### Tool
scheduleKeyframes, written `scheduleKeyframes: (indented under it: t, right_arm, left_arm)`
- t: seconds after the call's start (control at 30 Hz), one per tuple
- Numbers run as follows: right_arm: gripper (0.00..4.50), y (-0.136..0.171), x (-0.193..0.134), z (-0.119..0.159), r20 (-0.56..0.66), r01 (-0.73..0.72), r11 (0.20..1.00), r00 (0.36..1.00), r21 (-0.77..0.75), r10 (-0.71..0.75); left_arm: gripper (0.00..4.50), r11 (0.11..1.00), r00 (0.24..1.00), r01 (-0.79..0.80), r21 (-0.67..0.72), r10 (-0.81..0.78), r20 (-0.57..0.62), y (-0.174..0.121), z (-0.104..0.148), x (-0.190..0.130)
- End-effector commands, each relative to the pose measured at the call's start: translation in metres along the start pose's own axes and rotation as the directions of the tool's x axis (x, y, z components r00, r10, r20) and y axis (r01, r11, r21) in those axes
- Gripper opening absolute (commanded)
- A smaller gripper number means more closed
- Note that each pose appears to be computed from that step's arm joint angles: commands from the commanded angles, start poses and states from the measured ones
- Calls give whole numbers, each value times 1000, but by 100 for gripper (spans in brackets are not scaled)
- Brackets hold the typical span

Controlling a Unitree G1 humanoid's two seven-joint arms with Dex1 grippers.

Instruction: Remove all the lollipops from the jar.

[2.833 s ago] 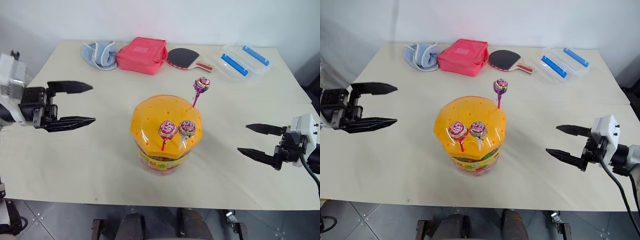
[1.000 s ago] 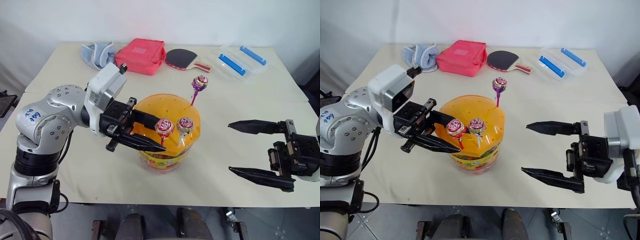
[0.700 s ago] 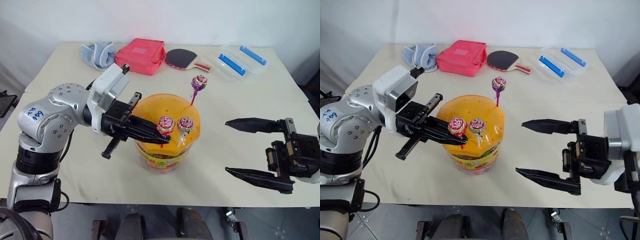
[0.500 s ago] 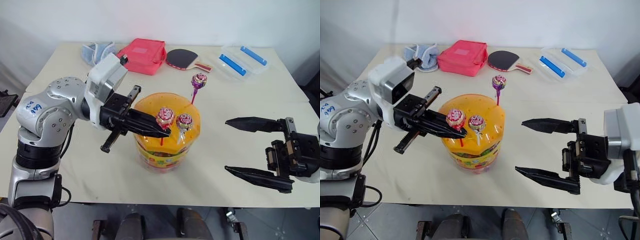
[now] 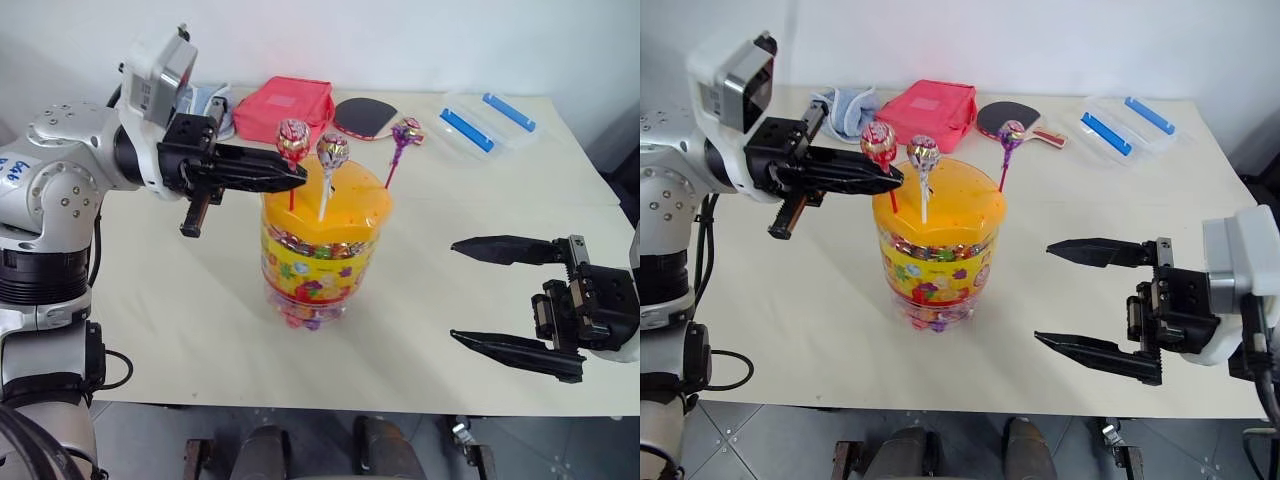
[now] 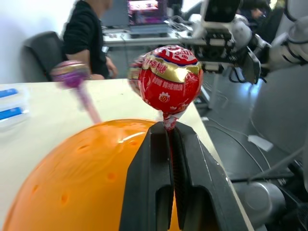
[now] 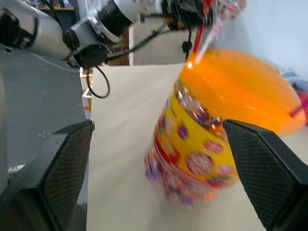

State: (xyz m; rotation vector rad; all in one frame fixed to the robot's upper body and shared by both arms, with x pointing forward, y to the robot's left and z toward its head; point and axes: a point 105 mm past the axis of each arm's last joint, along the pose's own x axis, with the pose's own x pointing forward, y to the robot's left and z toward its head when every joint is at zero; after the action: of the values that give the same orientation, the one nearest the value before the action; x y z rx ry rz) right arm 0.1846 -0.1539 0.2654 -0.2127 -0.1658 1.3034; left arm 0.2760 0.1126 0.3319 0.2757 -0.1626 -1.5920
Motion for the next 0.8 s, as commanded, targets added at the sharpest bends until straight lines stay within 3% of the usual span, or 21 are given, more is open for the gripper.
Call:
scheduleKeyframes:
  t: [0.03,0.47,0.7,0.8]
  right_arm:
    - [450,-3,-3,5,2,4,999,1000,-44,-4]
    - [450,-8,-3,4,1,-6,999,1000,-51,6]
    - [450,-10,-5,4,-1,-4,999,1000,-53,4]
    - [450,-11,-7,3,-7,5,998,1000,-57,-6]
  left_arm:
    - [2,998,999,-18,58,16,27,-4,17,-3]
    - [2,992,993,-120,40,119,21,-4,14,-15]
    - [2,943,947,-322,81,321,28,18,20,-40]
    - [2,878,879,-475,60,476,1,33,19,-64]
